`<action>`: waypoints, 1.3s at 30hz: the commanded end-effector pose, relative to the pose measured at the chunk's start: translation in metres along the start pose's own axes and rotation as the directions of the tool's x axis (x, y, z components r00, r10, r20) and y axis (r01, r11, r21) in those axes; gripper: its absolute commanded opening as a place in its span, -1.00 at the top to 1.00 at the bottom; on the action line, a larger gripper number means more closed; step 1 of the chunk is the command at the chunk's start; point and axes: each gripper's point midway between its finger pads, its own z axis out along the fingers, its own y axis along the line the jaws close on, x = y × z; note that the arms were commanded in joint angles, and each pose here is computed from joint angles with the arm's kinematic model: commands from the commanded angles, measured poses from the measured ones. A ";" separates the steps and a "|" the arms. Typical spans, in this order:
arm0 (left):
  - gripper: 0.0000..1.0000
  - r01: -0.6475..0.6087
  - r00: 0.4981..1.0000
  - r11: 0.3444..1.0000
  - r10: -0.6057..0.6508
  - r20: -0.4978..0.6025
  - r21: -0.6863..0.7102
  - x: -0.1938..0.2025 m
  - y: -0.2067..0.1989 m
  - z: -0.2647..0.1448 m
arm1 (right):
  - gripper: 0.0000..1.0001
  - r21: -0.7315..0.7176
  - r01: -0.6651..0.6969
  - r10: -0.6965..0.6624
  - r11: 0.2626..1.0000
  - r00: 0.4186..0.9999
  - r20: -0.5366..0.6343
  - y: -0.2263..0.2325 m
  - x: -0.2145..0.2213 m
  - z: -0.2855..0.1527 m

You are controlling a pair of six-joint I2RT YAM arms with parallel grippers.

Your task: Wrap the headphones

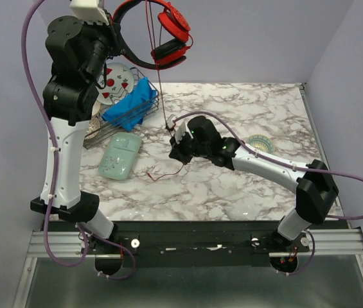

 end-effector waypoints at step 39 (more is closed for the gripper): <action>1.00 -0.507 0.661 0.612 0.728 -0.182 0.607 0.293 -0.089 -0.084 | 0.99 0.627 0.226 -0.199 0.745 0.973 -0.114 -0.127 -0.100 -0.194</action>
